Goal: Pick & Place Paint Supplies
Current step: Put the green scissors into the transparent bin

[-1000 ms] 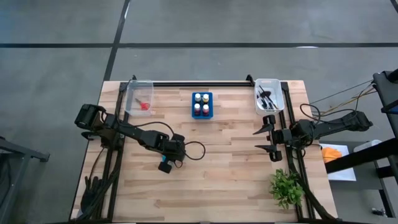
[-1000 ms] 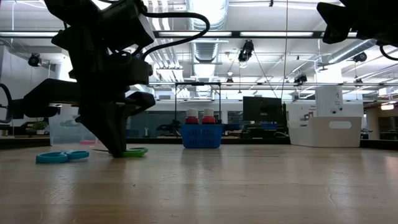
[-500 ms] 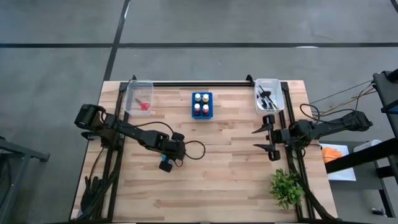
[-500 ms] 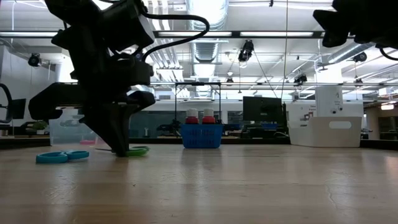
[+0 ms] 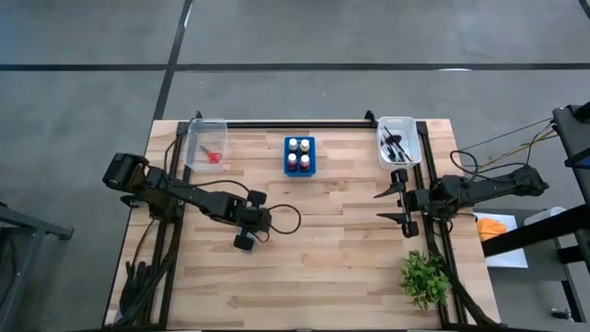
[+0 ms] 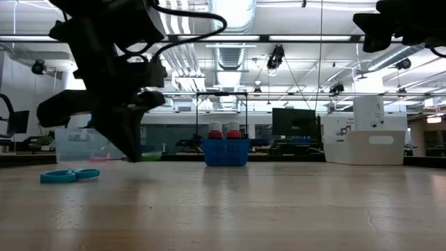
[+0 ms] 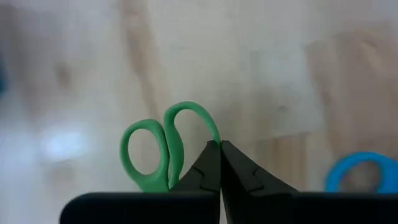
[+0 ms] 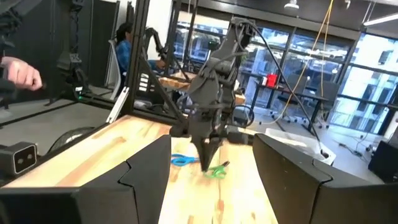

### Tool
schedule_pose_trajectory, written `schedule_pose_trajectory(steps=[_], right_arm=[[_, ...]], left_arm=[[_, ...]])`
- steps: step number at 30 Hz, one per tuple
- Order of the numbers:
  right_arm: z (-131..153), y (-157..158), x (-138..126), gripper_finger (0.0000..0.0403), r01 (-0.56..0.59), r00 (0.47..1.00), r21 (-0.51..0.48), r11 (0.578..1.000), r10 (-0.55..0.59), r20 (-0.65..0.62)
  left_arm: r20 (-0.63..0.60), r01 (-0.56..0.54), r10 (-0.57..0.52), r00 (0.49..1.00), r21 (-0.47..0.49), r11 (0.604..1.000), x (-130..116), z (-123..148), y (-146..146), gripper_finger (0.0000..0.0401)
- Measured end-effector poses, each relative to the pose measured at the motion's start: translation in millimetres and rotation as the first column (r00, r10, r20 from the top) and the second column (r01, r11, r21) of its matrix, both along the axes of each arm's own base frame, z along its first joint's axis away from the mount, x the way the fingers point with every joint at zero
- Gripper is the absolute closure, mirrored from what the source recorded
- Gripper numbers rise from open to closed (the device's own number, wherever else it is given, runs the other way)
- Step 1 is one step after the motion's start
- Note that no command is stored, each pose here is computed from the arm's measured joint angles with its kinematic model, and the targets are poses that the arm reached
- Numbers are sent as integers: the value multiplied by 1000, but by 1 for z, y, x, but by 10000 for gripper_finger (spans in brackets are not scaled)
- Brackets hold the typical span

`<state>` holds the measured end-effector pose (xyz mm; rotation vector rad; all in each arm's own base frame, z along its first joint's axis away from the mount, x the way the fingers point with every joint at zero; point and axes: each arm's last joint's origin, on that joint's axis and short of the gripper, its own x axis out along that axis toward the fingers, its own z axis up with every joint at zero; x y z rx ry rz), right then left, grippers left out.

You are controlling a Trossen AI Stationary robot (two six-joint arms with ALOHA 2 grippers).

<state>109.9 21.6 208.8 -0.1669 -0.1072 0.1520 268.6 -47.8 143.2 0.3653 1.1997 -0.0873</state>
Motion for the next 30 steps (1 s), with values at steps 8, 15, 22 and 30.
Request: schedule_pose_trajectory(steps=[8, 15, 22, 30], right_arm=[[-4, 0, 0, 177, 1, 1000, -6, 1000, -1, -10], [-4, 0, 0, 177, 2, 1000, -6, 1000, -2, -9], [-4, 0, 0, 177, 2, 1000, -6, 1000, -2, -8], [-4, 0, 0, 177, 2, 1000, -6, 1000, -2, -8]], left_arm=[[122, -76, 45, 991, 260, 963, -4, 17, -3, 400], [261, -261, 161, 952, 414, 872, -12, 36, 3, 400], [350, -392, 243, 905, 462, 796, -26, 43, 9, 400], [313, -349, 223, 923, 438, 829, -30, 39, 8, 400]])
